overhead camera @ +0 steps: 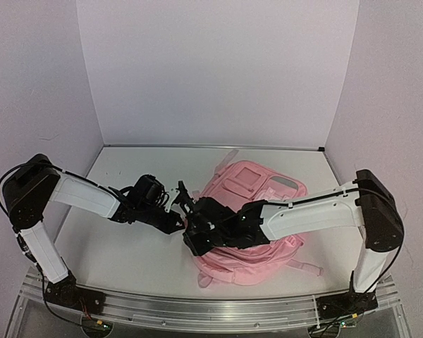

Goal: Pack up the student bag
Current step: Zip the student bag at the center of the board.

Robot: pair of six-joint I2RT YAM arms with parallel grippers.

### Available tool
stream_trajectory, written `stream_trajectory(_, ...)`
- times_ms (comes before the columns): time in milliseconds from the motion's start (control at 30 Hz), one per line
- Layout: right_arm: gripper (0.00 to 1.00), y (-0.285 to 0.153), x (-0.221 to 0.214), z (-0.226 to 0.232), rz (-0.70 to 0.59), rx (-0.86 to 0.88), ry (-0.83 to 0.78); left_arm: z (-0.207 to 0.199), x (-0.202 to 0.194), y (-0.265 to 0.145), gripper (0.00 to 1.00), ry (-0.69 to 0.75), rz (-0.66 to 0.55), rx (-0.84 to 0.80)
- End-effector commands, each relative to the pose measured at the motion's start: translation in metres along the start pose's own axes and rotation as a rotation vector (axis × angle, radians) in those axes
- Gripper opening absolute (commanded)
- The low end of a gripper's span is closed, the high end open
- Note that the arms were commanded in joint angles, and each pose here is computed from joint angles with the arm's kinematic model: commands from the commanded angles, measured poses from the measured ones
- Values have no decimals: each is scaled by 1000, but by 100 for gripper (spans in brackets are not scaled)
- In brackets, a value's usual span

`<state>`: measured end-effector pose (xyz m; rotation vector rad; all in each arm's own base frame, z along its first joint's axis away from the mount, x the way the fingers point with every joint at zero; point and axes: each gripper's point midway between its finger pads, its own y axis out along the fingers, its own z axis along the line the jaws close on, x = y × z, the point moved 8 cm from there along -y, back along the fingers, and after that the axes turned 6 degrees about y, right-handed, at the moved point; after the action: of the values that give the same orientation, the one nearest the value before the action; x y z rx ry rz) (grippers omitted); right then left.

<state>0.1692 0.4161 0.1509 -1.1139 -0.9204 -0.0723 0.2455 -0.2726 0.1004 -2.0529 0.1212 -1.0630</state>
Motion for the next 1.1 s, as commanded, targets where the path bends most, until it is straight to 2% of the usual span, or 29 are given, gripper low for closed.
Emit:
stream_trajectory(0, 53, 16, 1, 0, -38, -139, -22, -18, 27, -17, 0, 55, -135, -68)
stream_trajectory(167, 30, 28, -4, -15, -85, -358, -26, -16, 27, -18, 0, 47, -137, -43)
stream_trajectory(267, 10, 26, -2, -19, -112, -394, -8, -14, 25, -17, 0, 24, -131, -25)
stream_trajectory(333, 1, 19, 2, -19, -126, -376, 8, -11, 23, -16, 0, 8, -127, -3)
stream_trajectory(567, 0, -23, 4, -11, -122, -98, 19, -4, 33, -18, 0, -18, -181, 76)
stream_trajectory(833, 0, -67, -20, 4, 30, 311, 6, 7, 56, -13, 0, -7, -222, 99)
stream_trajectory(1067, 0, -105, -20, 12, 84, 525, 50, 12, 72, -1, 0, 0, -224, 89)
